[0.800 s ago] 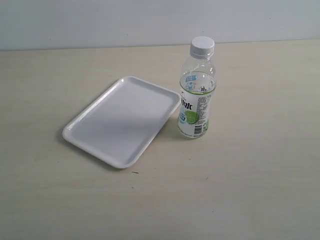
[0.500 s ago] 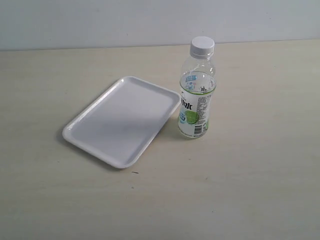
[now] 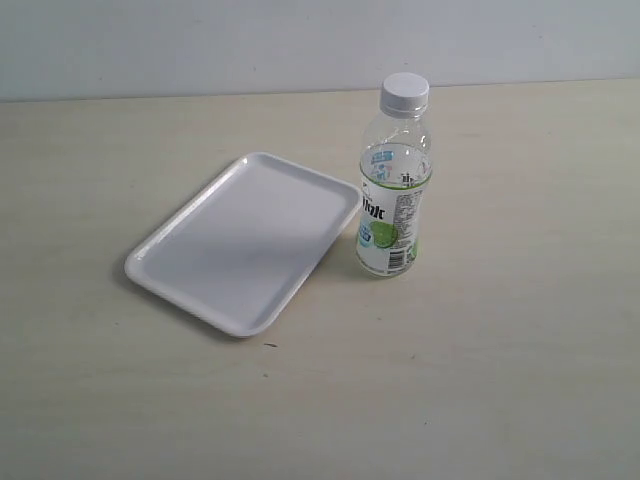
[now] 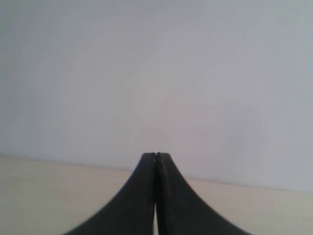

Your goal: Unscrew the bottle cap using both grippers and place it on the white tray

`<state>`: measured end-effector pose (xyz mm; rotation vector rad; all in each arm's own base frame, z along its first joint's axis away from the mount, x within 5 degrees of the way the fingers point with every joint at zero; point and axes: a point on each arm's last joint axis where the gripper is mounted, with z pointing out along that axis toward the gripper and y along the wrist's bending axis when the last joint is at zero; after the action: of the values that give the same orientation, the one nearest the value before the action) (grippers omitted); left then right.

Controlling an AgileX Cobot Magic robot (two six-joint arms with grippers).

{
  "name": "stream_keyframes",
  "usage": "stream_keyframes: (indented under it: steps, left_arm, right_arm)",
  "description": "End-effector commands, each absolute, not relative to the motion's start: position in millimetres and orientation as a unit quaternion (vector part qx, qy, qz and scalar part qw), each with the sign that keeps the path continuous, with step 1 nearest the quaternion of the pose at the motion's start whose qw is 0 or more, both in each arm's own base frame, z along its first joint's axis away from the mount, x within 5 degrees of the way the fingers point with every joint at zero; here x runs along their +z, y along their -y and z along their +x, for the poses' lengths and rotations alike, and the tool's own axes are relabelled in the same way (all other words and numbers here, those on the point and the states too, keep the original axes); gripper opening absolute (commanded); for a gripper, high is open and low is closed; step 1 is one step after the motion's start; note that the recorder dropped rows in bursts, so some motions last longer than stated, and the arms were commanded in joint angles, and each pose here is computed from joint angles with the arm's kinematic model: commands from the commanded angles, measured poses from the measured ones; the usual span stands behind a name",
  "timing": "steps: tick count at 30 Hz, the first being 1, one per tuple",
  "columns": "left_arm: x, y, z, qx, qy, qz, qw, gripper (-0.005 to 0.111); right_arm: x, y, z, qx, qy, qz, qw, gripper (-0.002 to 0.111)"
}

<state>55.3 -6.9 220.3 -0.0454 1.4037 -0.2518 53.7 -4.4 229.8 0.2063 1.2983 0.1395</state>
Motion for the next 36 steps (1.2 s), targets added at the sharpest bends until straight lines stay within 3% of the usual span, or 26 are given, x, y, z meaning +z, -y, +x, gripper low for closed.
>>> stream_keyframes:
  steps: [1,7,15,20,24,29,36]
  left_arm:
    - [239,7,50,-0.123,-0.563,-0.010,0.817,0.000]
    - [240,7,49,-0.160,-0.553,-0.033,0.817,0.000]
    - [232,7,52,-0.159,-0.593,-0.043,0.788,0.000]
    - [234,7,51,-0.161,-0.584,-0.042,0.794,0.000]
    - [231,7,52,-0.155,-0.596,-0.042,0.787,0.000]
    - [229,7,53,-0.153,-0.607,-0.043,0.778,0.000]
    - [229,7,53,-0.157,-0.606,-0.046,0.778,0.000]
  right_arm:
    - [251,5,44,0.092,-0.490,0.102,0.861,0.000]
    - [271,13,27,0.120,-0.350,0.138,0.919,0.000]
    - [278,7,25,0.142,-0.340,0.107,0.923,0.000]
    - [317,-9,53,0.120,-0.408,0.005,0.905,0.000]
    - [340,-11,107,0.117,-0.544,-0.007,0.831,0.000]
    - [309,-3,164,0.096,-0.703,0.033,0.704,0.000]
    - [237,-3,187,0.084,-0.806,0.018,0.586,0.000]
